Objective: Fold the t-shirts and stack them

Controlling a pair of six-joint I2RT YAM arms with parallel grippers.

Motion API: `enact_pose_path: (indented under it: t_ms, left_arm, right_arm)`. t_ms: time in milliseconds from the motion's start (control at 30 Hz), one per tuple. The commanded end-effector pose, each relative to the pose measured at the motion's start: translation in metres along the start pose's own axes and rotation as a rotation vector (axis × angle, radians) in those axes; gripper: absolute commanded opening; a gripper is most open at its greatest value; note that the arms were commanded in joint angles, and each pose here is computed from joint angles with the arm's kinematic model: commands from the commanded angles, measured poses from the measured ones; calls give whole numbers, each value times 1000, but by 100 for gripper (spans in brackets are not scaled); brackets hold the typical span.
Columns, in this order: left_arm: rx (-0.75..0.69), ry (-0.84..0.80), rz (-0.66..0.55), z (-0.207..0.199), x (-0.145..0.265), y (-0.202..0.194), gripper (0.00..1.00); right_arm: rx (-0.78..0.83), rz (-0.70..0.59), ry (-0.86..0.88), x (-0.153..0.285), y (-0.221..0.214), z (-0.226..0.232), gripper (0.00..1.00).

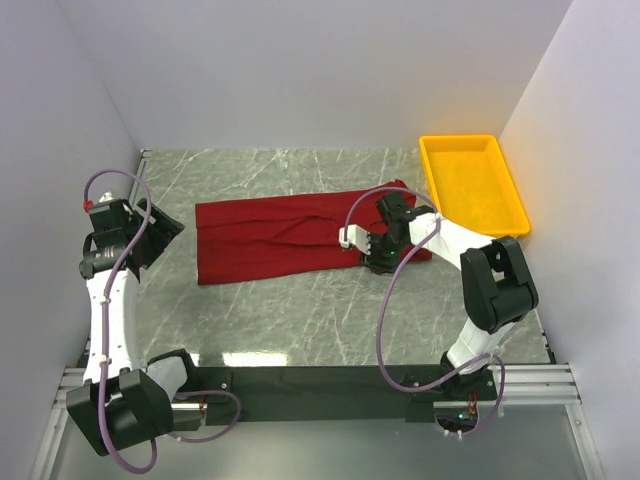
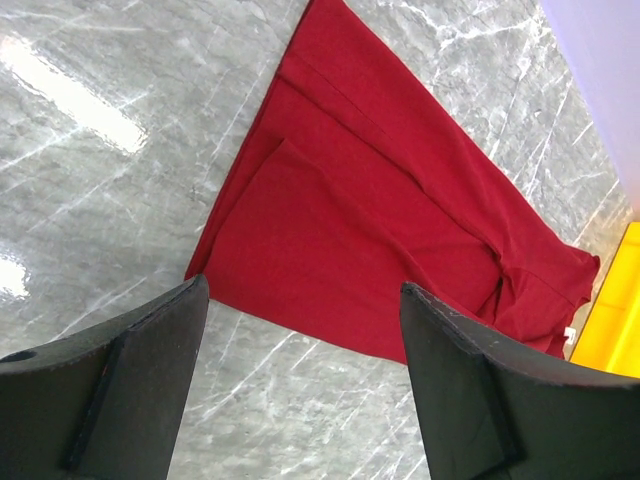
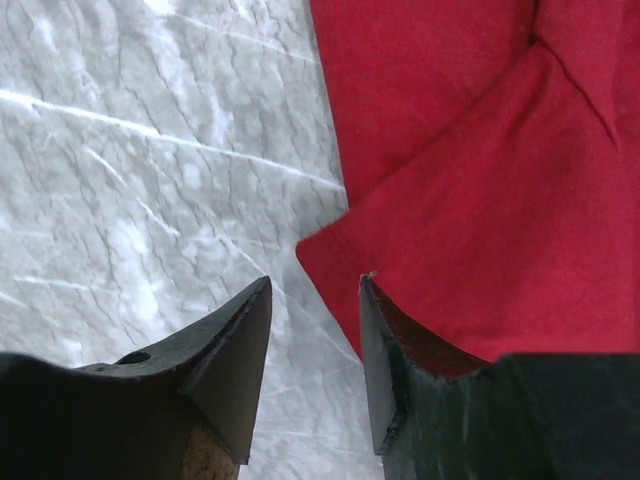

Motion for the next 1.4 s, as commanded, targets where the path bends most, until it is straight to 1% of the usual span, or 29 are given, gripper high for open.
enact_pose_path:
  t_ms: [0, 167, 367, 467, 533, 567, 633, 800, 833, 867, 900, 967, 1033, 1067, 1133, 1233, 1367]
  left_arm:
    - [4, -48, -20, -11, 6, 6, 82]
    - [8, -46, -14, -9, 5, 4, 82]
    - [14, -45, -9, -5, 4, 2, 82]
    - [16, -46, -4, -4, 3, 1, 82]
    - [16, -44, -6, -4, 3, 2, 82]
    - [15, -44, -6, -4, 3, 2, 81]
    - [14, -43, -5, -4, 3, 3, 81]
    - [16, -52, -7, -6, 3, 4, 82]
    - [15, -52, -8, -6, 3, 5, 82]
    - [18, -54, -7, -6, 4, 5, 82]
    - [17, -56, -7, -7, 4, 5, 82]
    - [20, -58, -8, -7, 4, 5, 82]
    - [21, -59, -7, -7, 4, 5, 82]
    - [21, -60, -6, -8, 4, 5, 82]
    - [22, -59, -7, -7, 3, 6, 82]
    - [23, -60, -5, -7, 3, 6, 82]
    - [20, -60, -7, -7, 4, 6, 82]
  right_arm:
    - [-25, 15, -36, -8, 3, -5, 47]
    - [-32, 35, -39, -15, 2, -4, 43]
    - [-34, 46, -35, -16, 1, -1, 31]
    - [-28, 42, -38, -12, 3, -1, 17]
    - [-25, 37, -46, -8, 4, -2, 11]
    - [-18, 29, -54, -5, 7, -3, 6]
    - [-14, 20, -66, -1, 10, -5, 0]
    - [-18, -13, -92, 14, 20, -9, 0]
    - [-21, -15, -91, 14, 20, -9, 5]
    - [-26, -11, -80, 13, 19, -7, 15]
    - [-26, -8, -72, 12, 19, -5, 20]
    - [-42, 0, -49, 5, 17, 2, 25]
    - [-55, 10, -42, 0, 14, 6, 28]
    - [-66, 12, -37, -4, 14, 7, 33]
    - [-77, 19, -30, -9, 14, 10, 38]
    - [-92, 36, -32, -17, 12, 10, 41]
    - [-119, 64, -30, -26, 7, 9, 40]
Point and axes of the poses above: each gripper's point midway between its finger pads, its own x axis back along the fingers, its own z axis along the line the jaws close on, y = z × x, the point moved 1 cm from there along x, back along the fingers, and after that the axes turned 4 degrees about x, right-handed, at the moved point
